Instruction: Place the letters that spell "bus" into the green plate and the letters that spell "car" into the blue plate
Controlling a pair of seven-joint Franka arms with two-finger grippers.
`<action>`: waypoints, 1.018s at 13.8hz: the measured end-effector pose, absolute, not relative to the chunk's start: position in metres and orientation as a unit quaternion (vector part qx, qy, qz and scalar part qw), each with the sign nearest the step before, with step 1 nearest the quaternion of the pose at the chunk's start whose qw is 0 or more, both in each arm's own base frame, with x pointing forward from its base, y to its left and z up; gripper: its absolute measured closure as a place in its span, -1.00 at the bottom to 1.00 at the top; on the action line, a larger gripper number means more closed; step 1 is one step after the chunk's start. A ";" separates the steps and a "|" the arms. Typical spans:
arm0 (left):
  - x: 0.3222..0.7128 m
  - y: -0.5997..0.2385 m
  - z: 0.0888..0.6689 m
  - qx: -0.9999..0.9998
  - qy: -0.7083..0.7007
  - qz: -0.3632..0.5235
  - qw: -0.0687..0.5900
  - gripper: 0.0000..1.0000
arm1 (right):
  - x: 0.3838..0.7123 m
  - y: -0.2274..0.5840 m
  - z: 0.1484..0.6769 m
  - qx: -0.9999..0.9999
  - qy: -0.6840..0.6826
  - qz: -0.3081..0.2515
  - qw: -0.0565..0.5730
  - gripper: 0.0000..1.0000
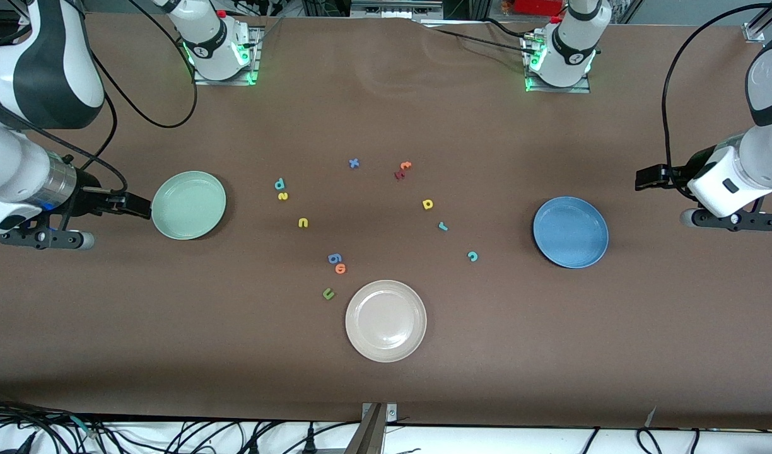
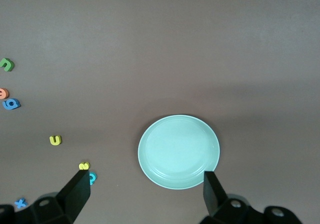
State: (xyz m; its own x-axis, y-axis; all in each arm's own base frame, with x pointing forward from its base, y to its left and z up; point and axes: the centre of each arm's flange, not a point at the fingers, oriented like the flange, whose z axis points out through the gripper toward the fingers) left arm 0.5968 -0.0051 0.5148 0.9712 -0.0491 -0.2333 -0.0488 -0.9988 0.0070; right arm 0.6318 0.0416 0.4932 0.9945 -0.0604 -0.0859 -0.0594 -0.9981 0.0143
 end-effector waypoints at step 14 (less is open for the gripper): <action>0.594 -0.005 0.530 0.994 -0.024 -0.104 0.001 -1.00 | 0.632 0.041 0.493 0.999 -0.031 -0.043 0.006 -1.00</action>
